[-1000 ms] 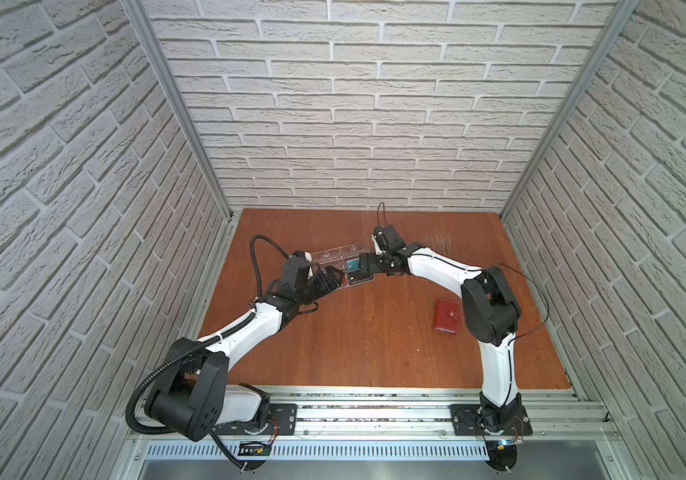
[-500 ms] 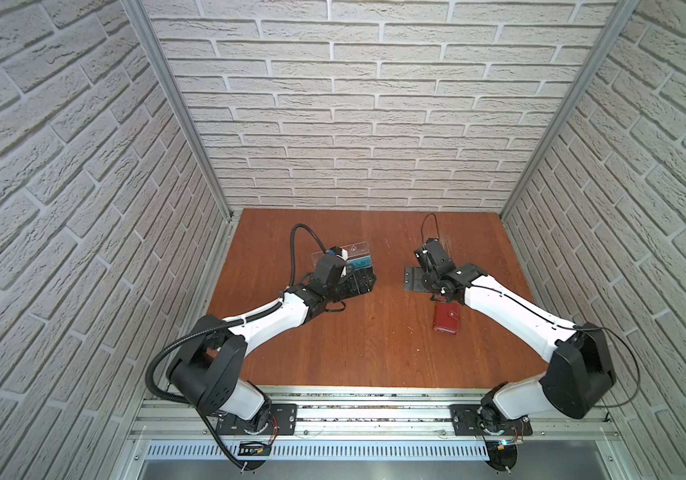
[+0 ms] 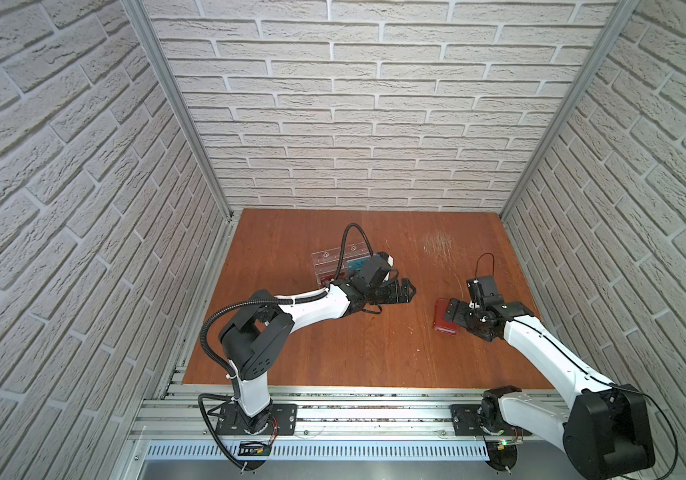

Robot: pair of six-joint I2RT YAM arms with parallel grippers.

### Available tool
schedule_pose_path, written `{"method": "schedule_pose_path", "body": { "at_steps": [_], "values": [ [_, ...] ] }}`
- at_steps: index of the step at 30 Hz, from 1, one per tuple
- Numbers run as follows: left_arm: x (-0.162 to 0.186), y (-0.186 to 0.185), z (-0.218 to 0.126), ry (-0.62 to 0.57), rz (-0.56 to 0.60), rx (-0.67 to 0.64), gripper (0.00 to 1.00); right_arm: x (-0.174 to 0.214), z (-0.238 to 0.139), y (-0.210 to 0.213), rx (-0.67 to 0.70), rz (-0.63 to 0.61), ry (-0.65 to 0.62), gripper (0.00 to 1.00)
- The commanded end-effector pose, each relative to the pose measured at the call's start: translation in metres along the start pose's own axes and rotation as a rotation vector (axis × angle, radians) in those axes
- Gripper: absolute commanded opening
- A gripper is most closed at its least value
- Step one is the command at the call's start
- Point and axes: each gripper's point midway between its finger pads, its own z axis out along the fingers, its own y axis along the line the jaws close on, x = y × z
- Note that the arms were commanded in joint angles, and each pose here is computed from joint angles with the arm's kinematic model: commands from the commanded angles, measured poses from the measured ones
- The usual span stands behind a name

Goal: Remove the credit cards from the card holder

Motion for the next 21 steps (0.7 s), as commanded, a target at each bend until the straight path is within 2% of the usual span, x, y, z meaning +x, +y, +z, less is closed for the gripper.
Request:
{"method": "schedule_pose_path", "body": {
  "at_steps": [1,8,18,21],
  "values": [
    [0.003,0.003,0.012,-0.001,0.007,-0.017,0.98,-0.007,0.008,0.013,-0.111,0.042,0.016,0.96],
    [0.017,0.01,0.026,0.025,-0.021,-0.03,0.98,-0.014,0.032,0.023,-0.203,0.063,0.048,0.91],
    [0.016,0.014,0.008,-0.006,-0.002,-0.042,0.98,-0.014,0.051,0.04,-0.267,0.028,0.102,0.85],
    [0.017,0.016,0.003,-0.02,0.001,-0.047,0.98,-0.01,0.057,0.045,-0.289,0.028,0.129,0.8]
  ]
}}
